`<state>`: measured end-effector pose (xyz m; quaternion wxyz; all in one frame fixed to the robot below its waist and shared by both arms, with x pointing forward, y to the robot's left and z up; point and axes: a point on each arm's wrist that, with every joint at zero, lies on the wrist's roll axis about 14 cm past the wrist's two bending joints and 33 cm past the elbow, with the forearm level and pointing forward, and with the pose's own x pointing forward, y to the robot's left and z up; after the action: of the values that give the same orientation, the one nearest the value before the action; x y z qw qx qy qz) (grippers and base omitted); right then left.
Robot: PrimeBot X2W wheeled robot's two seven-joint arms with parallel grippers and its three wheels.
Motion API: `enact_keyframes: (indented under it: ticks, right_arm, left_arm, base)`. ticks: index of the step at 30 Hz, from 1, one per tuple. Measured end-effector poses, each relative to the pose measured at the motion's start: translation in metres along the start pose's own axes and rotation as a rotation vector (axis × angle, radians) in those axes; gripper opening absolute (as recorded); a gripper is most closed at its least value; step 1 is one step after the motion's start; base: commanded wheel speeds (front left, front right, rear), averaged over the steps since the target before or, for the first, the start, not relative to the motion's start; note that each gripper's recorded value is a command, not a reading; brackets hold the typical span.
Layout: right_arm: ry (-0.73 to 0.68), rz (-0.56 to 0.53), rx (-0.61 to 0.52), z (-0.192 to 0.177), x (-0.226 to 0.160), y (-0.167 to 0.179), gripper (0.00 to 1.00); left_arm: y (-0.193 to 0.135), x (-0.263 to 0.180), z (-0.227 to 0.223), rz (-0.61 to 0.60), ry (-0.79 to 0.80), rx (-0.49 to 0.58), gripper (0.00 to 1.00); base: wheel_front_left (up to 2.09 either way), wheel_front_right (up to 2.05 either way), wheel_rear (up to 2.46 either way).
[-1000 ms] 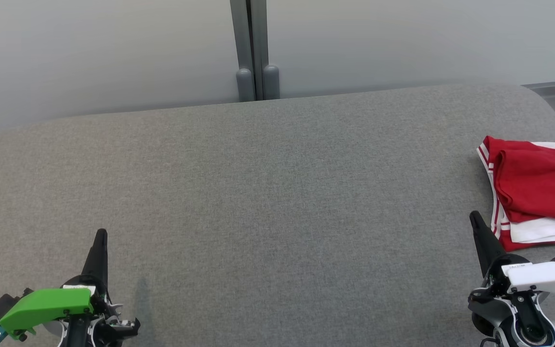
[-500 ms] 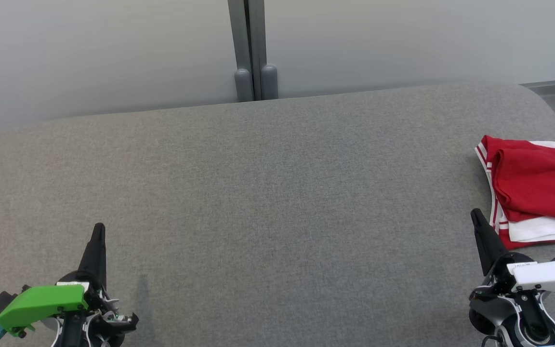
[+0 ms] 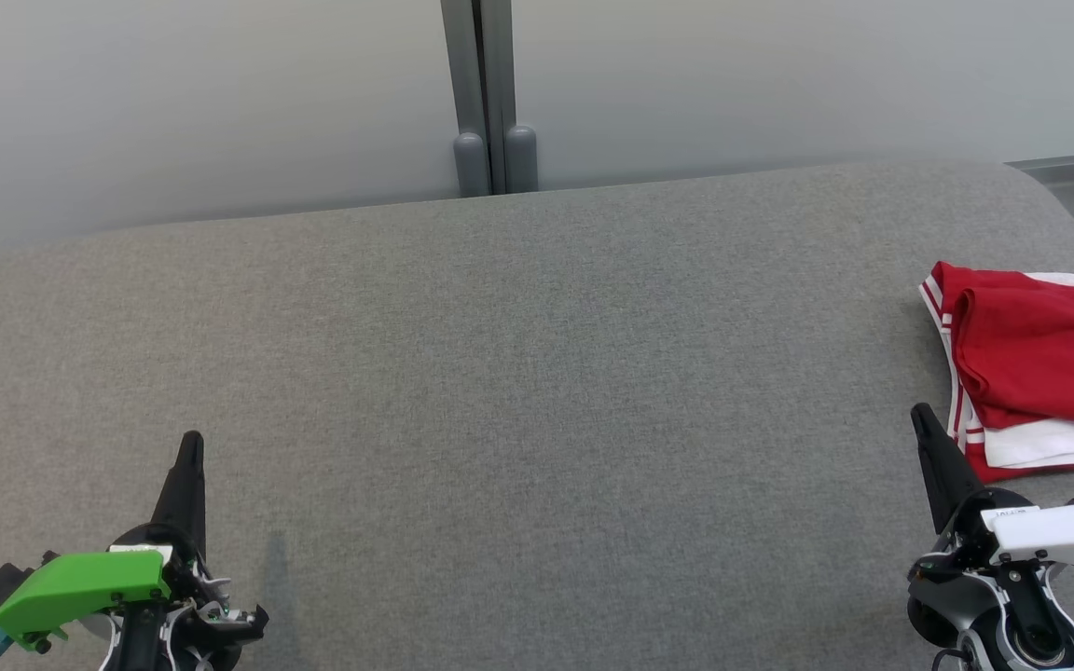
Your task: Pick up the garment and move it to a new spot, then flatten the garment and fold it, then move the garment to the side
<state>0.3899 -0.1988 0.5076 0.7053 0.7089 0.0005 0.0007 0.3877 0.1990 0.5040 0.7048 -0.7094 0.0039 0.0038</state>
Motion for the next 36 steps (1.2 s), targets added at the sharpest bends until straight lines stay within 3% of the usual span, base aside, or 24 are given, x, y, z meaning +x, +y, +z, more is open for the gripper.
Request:
enact_keyframes:
  ticks: [36]
  right_arm:
    - [0.0,0.0,0.0,0.0,0.0,0.0001,0.0]
  left_arm:
    - [-0.0001,0.0,0.0,0.0,0.0,0.0,0.0]
  base:
    - [0.0,0.0,0.0]
